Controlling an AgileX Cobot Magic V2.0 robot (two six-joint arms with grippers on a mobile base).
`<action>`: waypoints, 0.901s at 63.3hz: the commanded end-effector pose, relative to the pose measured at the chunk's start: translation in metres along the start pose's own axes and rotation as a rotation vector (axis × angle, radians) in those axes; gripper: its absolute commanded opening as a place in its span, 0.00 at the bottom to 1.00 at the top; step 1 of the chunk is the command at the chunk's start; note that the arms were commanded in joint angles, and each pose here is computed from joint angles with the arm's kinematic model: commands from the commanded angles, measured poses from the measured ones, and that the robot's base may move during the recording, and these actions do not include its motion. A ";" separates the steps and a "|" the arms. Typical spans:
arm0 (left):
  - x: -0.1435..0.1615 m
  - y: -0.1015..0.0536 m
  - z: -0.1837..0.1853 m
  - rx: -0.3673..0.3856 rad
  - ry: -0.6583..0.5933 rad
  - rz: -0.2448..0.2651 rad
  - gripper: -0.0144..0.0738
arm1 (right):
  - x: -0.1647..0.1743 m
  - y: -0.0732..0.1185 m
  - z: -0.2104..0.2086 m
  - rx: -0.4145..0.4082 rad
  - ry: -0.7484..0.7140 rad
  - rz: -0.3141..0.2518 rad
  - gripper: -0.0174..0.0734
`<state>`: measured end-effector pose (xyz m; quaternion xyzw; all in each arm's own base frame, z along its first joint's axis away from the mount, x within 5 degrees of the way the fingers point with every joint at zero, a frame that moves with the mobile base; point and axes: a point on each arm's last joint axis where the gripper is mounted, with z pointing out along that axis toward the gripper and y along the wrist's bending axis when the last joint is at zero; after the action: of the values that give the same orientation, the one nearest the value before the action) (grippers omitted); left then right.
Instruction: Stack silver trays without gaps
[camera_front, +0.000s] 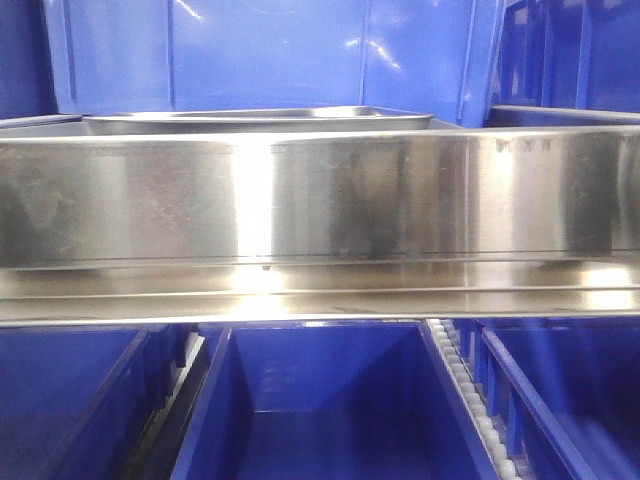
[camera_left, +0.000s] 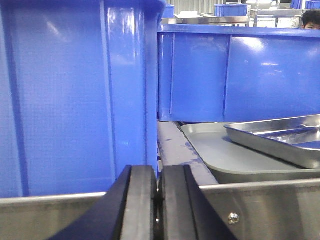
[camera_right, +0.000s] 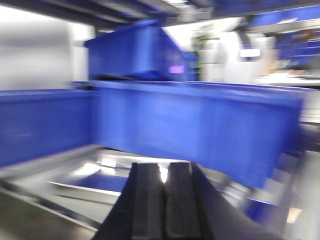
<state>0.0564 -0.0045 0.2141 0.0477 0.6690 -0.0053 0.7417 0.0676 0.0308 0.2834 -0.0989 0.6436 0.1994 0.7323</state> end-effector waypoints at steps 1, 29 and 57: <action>-0.002 0.000 -0.001 0.004 -0.015 -0.005 0.17 | 0.017 -0.007 -0.012 0.088 -0.034 -0.021 0.10; -0.002 0.000 -0.001 0.004 -0.015 -0.005 0.17 | 0.058 -0.030 -0.032 0.424 -0.039 -0.066 0.10; -0.002 0.000 -0.001 0.004 -0.015 -0.005 0.17 | 0.061 -0.032 -0.034 0.451 -0.001 -0.093 0.10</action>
<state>0.0564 -0.0044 0.2139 0.0477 0.6698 -0.0053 0.7410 0.0567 -0.0015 0.2143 0.0457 0.6703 0.0271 0.7402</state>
